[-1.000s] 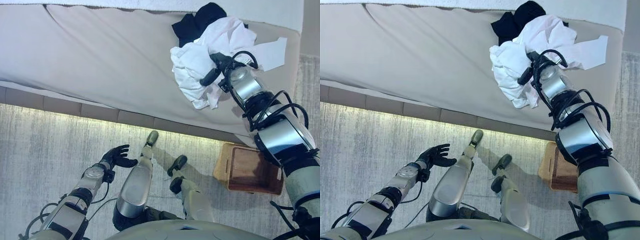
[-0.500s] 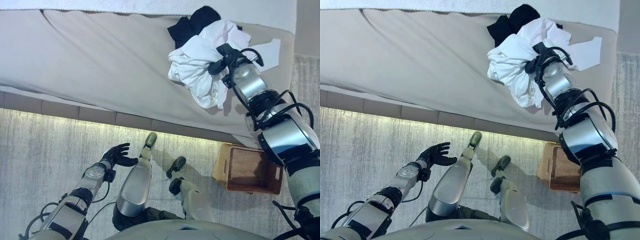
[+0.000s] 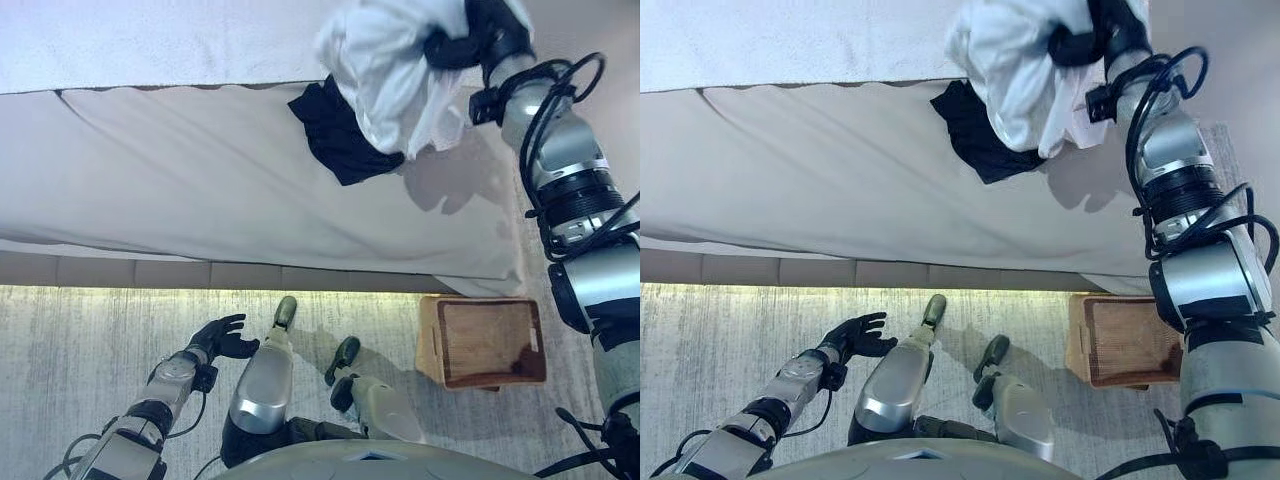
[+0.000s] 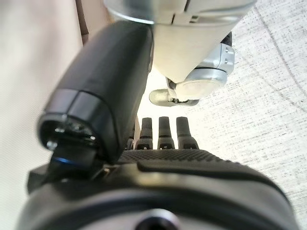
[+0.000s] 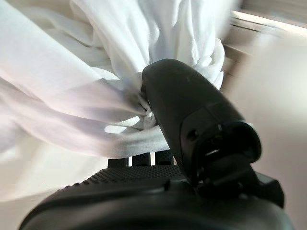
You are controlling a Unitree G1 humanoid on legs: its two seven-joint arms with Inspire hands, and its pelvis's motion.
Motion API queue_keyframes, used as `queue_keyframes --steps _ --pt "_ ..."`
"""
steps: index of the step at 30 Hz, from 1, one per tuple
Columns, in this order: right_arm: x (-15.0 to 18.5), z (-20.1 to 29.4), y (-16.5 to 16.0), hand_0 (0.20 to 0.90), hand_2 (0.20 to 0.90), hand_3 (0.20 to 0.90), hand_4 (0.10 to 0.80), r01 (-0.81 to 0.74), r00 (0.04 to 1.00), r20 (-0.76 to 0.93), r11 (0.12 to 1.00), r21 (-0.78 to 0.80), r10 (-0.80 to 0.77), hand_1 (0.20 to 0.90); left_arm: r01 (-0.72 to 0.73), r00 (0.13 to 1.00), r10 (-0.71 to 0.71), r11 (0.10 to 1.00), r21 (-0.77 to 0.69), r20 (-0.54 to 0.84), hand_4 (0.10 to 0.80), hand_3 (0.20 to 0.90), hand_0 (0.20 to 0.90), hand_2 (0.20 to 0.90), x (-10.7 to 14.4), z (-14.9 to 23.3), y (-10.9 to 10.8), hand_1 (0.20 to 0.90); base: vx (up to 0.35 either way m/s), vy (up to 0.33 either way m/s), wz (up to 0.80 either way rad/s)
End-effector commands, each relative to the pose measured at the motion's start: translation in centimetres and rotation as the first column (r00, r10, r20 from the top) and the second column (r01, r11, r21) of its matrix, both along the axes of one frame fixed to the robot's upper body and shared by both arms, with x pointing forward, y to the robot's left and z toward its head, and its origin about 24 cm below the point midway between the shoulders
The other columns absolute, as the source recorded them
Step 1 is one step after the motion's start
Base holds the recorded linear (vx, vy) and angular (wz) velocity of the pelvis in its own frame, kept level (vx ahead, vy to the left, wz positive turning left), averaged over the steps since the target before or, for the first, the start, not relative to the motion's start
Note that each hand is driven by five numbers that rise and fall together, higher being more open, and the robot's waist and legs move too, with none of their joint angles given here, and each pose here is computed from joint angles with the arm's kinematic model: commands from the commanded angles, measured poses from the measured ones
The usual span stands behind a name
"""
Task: Pick up the clothes from the bed and place them into the basket
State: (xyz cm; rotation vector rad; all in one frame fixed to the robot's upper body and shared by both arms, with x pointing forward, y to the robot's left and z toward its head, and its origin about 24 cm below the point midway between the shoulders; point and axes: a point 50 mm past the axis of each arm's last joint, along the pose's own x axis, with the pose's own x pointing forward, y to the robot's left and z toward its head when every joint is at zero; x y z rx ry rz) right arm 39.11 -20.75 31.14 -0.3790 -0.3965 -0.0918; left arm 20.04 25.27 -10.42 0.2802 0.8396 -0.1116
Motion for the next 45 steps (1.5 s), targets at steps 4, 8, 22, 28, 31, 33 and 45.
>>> queue_keyframes --steps 4,8,22,28,31,33,45 --pt "-1.0 0.0 2.1 0.3 0.3 0.2 0.1 -0.108 0.99 0.085 0.991 -0.083 0.115 0.3 0.096 0.959 -0.096 0.995 -0.014 -0.267 0.8 0.9 0.9 0.9 -7.7 -4.1 -1.3 0.9 0.048 0.02 0.02" --pt "0.3 -3.8 1.9 0.3 0.3 0.2 0.1 -0.147 0.981 -0.159 0.965 -0.217 0.113 0.3 0.09 0.956 -0.086 0.996 0.001 -0.281 0.8 0.9 0.9 0.9 -7.8 -4.0 -0.8 0.9 -0.005 -0.006 0.09" --pt "2.0 -7.7 0.6 0.3 0.3 0.2 0.1 -0.077 0.918 -0.392 0.943 -0.324 -0.06 0.3 0.103 0.973 -0.095 0.994 0.026 -0.209 0.8 0.9 0.9 0.9 -4.7 -2.8 -0.4 0.9 -0.049 0.01 0.07" --pt "2.0 -7.7 0.4 0.462 0.462 0.389 0.289 -0.105 0.898 -0.433 0.922 -0.373 -0.073 0.462 0.1 0.98 -0.094 0.995 0.028 -0.173 0.8 0.9 0.9 0.9 -3.7 -2.3 -0.6 0.9 -0.054 0.032 0.07" --pt "2.0 -7.8 0.5 0.356 0.356 0.266 0.166 -0.132 0.889 -0.453 0.913 -0.387 -0.063 0.356 0.094 0.982 -0.088 0.995 0.028 -0.166 0.8 0.9 0.9 0.9 -3.4 -2.1 -0.5 0.9 -0.009 0.01 0.02" --pt "2.0 -7.9 0.5 0.625 0.625 0.579 0.479 -0.142 0.883 -0.465 0.911 -0.386 -0.059 0.625 0.096 0.982 -0.09 0.995 0.027 -0.163 0.8 0.9 0.9 0.9 -3.4 -2.1 -0.4 0.9 0.0 0.0 0.0" --pt "2.0 -8.3 1.5 0.9 0.9 0.9 0.8 -0.194 0.879 -0.477 0.926 -0.324 0.017 0.9 0.095 0.987 -0.091 0.995 0.026 -0.135 0.8 0.9 0.9 0.9 -2.9 -1.7 -0.2 0.9 -0.007 0.001 -0.02"
